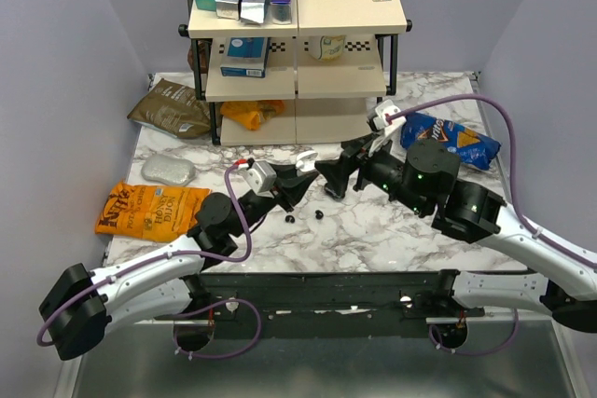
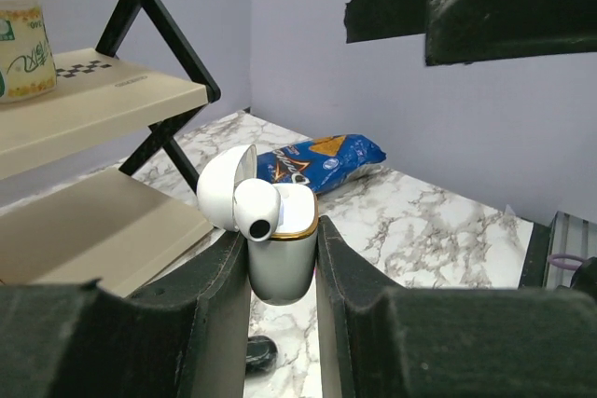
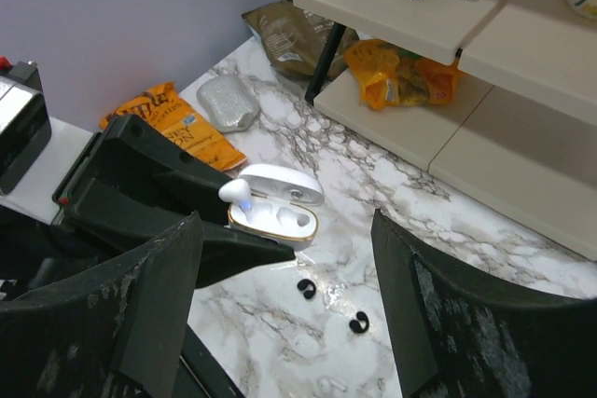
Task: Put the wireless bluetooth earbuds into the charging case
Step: Place the earbud in the charging case, then adjust the earbud with the charging case.
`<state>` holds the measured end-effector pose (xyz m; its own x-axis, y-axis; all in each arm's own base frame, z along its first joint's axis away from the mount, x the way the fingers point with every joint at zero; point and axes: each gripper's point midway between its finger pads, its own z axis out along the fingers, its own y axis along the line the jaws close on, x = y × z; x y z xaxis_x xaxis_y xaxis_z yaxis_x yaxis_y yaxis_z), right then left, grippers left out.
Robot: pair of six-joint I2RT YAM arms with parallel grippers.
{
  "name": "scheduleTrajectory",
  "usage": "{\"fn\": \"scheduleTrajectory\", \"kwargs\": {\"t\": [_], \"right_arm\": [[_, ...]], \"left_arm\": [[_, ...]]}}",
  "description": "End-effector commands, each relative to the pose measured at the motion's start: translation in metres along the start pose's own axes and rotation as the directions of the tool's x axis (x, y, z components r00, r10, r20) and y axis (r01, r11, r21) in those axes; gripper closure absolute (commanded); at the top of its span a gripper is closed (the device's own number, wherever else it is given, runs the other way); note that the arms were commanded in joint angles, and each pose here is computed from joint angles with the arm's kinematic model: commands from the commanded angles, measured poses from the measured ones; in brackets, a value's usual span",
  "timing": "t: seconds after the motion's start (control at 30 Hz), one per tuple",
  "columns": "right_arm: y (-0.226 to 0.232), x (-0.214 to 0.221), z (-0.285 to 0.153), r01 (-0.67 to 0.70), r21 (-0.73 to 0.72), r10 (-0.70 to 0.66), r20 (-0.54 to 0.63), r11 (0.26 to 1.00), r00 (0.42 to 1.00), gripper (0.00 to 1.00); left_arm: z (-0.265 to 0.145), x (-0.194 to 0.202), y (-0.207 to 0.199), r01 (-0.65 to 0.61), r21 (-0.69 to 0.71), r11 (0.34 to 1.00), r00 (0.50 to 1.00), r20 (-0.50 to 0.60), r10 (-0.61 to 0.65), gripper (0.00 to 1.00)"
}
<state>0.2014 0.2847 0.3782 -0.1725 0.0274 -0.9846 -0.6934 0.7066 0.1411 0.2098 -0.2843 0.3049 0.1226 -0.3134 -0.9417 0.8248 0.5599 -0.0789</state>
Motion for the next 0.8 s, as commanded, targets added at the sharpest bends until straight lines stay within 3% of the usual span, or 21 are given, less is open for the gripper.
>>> {"fn": "scheduleTrajectory", "kwargs": {"t": [0.0, 0.77], "right_arm": [[-0.003, 0.008, 0.01, 0.046, 0.043, -0.044, -0.049, 0.998, 0.998, 0.18], [-0.002, 0.018, 0.036, 0.082, 0.085, -0.074, -0.098, 0.993, 0.992, 0.16]], "left_arm": [[0.01, -0.02, -0.002, -0.022, 0.009, 1.0, 0.999, 0.049, 0.022, 1.0], [0.017, -0.02, -0.011, -0.03, 0.058, 0.998, 0.998, 0.048, 0.028, 1.0]]}}
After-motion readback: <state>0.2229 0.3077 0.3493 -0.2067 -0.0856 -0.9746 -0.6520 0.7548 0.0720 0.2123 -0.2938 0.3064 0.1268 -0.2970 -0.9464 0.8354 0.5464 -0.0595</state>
